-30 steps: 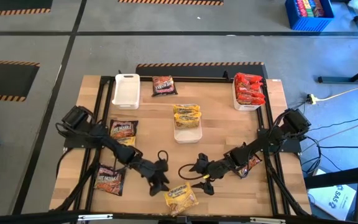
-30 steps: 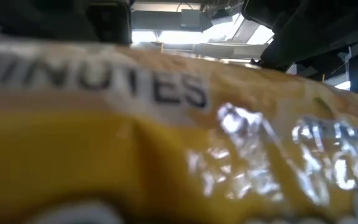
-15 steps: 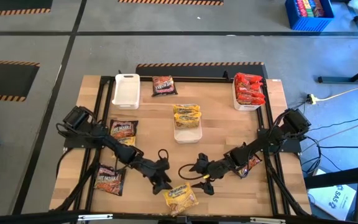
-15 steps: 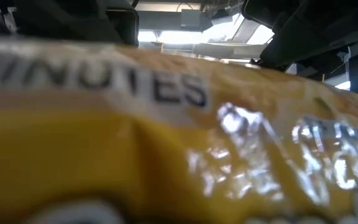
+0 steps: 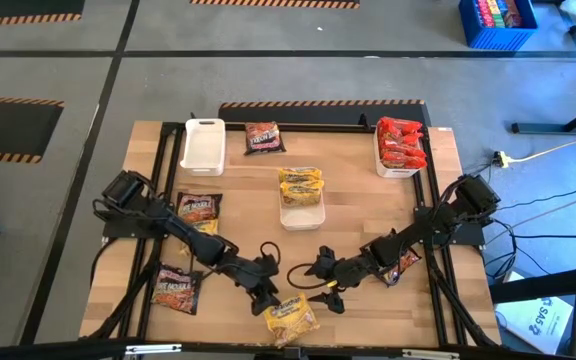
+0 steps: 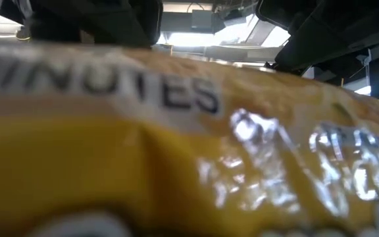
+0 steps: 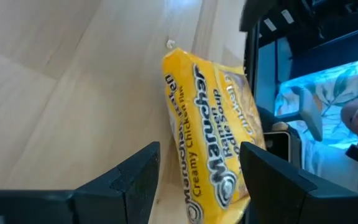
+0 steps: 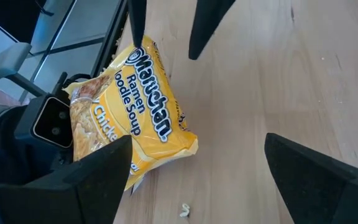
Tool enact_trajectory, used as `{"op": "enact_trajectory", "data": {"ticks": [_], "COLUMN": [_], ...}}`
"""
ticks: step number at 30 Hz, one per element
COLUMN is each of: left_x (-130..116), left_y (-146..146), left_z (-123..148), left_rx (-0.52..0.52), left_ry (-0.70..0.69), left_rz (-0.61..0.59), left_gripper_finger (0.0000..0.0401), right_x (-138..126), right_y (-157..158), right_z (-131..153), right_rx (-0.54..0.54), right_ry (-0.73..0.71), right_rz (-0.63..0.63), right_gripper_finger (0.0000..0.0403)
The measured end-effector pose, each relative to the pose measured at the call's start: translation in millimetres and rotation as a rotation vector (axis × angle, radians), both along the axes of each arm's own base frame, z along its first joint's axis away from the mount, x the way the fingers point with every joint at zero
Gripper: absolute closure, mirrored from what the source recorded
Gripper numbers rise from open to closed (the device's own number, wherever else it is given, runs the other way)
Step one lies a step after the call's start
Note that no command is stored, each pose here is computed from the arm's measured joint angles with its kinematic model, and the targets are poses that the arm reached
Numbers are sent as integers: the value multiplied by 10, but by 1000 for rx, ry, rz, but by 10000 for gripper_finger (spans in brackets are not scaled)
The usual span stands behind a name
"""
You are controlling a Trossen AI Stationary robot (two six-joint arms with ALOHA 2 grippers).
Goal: Sort Maruchan noodles
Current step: Put the yellow noodle pack into the white middle bin
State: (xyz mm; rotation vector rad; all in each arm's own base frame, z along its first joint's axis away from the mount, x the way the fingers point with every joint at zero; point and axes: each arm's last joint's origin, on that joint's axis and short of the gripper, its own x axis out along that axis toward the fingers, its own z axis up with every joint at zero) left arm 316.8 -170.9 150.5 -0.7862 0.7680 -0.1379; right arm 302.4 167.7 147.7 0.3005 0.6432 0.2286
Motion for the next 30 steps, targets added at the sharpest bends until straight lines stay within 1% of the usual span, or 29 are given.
{"op": "enact_trajectory", "data": {"ticks": [2, 5, 11, 15, 19, 21, 23, 30], "left_x": [11, 110, 316, 340, 368, 371, 379, 386], "left_y": [-11, -78, -224, -209, -179, -182, -190, -235], "left_z": [-62, -130, -136, -222, -280, -319, -310, -277], "left_rx": [-8, -17, -50, -27, -25, -14, 3, 73], "left_ry": [21, 38, 37, 107, 110, 110, 77, -20], "left_rz": [-6, -40, -149, -175, -192, -210, -234, -285], "left_gripper_finger": [186, 186, 186, 186, 194, 209, 230, 334], "right_x": [0, 1, 1, -1, 0, 1, 1, 1], "right_y": [0, 0, 1, 0, -4, -4, -5, -5], "right_z": [0, 1, 2, -1, -1, -1, -1, 2], "right_rx": [0, 0, -1, 0, -6, -7, -10, -23], "right_ry": [0, -1, -4, 2, -2, -3, -4, -10], "right_rz": [0, 0, -4, -5, -15, -17, -17, -10], "right_gripper_finger": [56, 56, 56, 56, 56, 56, 56, 56]}}
